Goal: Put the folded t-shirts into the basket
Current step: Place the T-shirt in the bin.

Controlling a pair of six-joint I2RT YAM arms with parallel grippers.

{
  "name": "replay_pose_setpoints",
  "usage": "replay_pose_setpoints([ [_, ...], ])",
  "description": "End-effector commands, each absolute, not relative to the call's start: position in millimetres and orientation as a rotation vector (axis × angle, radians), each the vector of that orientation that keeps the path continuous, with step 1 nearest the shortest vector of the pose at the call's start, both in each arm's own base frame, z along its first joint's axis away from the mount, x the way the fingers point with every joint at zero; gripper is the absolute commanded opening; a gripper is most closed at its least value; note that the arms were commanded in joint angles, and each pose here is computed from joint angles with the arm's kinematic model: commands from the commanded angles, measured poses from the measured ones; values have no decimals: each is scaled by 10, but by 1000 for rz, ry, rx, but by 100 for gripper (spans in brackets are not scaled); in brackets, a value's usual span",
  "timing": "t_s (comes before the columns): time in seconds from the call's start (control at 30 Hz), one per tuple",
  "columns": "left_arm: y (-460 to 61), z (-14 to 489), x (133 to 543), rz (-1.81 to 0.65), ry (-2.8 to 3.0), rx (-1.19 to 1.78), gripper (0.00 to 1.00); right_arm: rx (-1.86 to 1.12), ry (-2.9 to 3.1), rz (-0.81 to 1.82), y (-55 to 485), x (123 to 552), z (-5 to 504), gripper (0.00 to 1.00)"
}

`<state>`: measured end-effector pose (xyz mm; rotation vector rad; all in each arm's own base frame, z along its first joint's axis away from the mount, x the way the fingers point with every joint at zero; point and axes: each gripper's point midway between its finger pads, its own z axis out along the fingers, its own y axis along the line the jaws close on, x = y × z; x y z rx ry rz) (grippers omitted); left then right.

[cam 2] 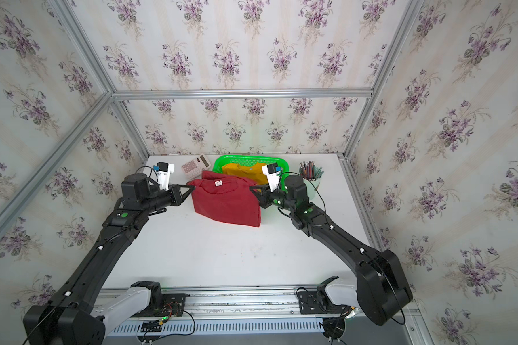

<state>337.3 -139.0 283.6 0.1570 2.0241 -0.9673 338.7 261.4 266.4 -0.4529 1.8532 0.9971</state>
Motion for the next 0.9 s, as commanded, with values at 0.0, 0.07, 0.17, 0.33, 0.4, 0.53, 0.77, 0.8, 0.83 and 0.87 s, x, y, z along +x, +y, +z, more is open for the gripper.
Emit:
replay_pose_setpoints([
  [0.0, -1537, 3117, 3660, -993, 1917, 236, 0, -370, 1856, 959, 2465, 3633, 2779, 0],
  [0.07, -1668, 3110, 3852, -1008, 1924, 263, 0, -338, 1860, 923, 2394, 3804, 2797, 0],
  [0.17, -1921, 3004, 4144, -1045, 1951, 300, 0, -277, 1865, 885, 2281, 4040, 2793, 0],
  [0.33, -2223, 2672, 4642, -1074, 2008, 317, 0, -209, 1884, 838, 2128, 4373, 2652, 0],
  [0.4, -2251, 2485, 4816, -1067, 2039, 290, 0, -201, 1905, 831, 2118, 4486, 2535, 0],
  [0.53, -2280, 2121, 5091, -1047, 2097, 250, 0, -183, 1946, 814, 2088, 4669, 2296, 0],
  [0.77, -2342, 1750, 5387, -1048, 2153, 218, 0, -143, 1946, 815, 1996, 4894, 2119, 0],
  [0.8, -2328, 1733, 5418, -1035, 2147, 213, 0, -139, 1950, 808, 1977, 4929, 2087, 0],
  [0.83, -2324, 1706, 5443, -1024, 2145, 209, 0, -134, 1951, 802, 1955, 4973, 2075, 0],
  [0.87, -2317, 1689, 5474, -1011, 2141, 208, 0, -134, 1952, 803, 1947, 5009, 2059, 0],
])
